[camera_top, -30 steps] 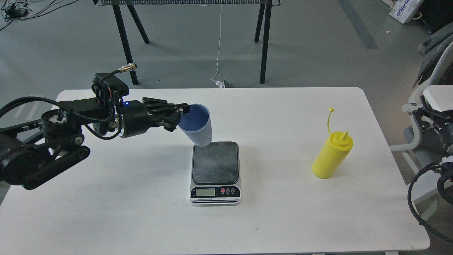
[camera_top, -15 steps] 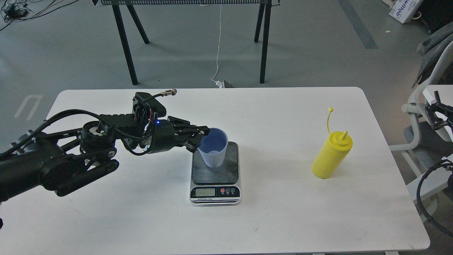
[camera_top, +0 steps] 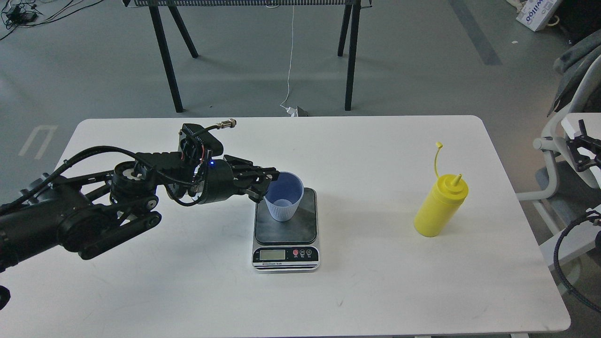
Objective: Pour seasoning into cup on scale with both arms
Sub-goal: 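Carry the blue cup with the left gripper onto the scale and release, then withdraw the left arm back to its raised rest pose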
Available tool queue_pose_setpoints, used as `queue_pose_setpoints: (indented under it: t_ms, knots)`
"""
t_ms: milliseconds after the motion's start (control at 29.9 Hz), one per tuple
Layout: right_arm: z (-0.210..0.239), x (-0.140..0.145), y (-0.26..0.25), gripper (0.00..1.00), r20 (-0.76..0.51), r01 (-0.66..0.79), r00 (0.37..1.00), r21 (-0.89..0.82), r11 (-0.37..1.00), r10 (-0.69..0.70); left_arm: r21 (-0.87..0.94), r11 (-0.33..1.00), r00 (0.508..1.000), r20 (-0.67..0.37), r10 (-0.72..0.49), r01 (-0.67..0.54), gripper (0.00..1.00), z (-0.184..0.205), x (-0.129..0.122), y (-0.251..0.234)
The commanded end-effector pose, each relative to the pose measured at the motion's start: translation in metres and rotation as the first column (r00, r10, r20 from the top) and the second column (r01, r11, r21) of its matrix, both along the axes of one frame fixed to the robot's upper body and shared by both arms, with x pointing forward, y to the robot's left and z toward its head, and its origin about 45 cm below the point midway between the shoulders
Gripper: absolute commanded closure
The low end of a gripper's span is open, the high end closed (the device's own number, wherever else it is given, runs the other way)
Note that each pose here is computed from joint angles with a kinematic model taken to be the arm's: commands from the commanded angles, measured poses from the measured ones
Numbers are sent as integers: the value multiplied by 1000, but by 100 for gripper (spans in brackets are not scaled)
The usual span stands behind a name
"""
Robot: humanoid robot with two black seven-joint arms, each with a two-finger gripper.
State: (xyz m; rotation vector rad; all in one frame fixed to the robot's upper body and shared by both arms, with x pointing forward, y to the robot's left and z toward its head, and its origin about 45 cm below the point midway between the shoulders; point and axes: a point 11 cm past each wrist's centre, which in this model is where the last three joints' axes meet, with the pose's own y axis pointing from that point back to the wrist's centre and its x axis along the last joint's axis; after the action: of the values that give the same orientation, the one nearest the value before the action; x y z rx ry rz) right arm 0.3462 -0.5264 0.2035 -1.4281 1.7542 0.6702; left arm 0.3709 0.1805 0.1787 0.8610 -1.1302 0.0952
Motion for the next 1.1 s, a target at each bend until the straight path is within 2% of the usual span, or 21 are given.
queue_pose_setpoints:
  t_ms: [0, 167, 301, 334, 367, 401, 434, 568, 701, 802, 935, 1069]
  knots:
    - [-1, 0, 1, 0, 0, -1, 1000, 2, 1000, 1, 0, 1000, 1000, 0, -1, 1, 82, 1, 0, 1]
    - [0, 0, 0, 0, 0, 0, 1000, 0, 1000, 0, -5, 1000, 1000, -3, 8, -8, 70, 2, 1, 3]
    - [1, -1, -2, 0, -3, 1, 1000, -9, 1000, -1, -29, 999, 999, 17, 29, -28, 48, 12, 8, 7]
    - [-1, -2, -2, 0, -10, -3, 1000, -11, 1000, 3, -60, 997, 999, 20, 51, -50, 39, 19, 12, 9]
    - [-4, -4, -1, 0, -20, -8, 1000, -13, 1000, 8, -106, 991, 996, 21, 85, -82, 27, 28, 17, 12]
    - [-6, -6, 0, 0, -27, -12, 1000, -14, 1000, 12, -182, 975, 991, 12, 131, -127, 11, 41, 24, 14]
    - [-10, -9, 1, 0, -36, -14, 999, -11, 1000, 14, -256, 952, 986, -8, 169, -166, 1, 51, 29, 13]
    - [-22, -23, 2, 0, -66, -19, 998, -6, 1000, 18, -516, 785, 938, -228, 260, -343, 0, 78, 40, 14]
    - [-25, -38, 9, 0, -85, -63, 994, -7, 998, 62, -673, 570, 880, -399, 257, -471, 0, 106, 52, 17]
    - [-35, -54, 26, 0, -107, -111, 988, 22, 994, 113, -772, 345, 845, -488, 218, -534, 0, 142, 66, 31]
    - [-58, -78, 46, 0, -161, -151, 974, 71, 986, 161, -772, 120, 778, -601, 183, -624, 0, 150, 83, 56]
    - [-82, -105, 84, 0, -185, -195, 956, 173, 965, 227, -691, -133, 695, -719, 23, -710, 0, 151, 96, 61]
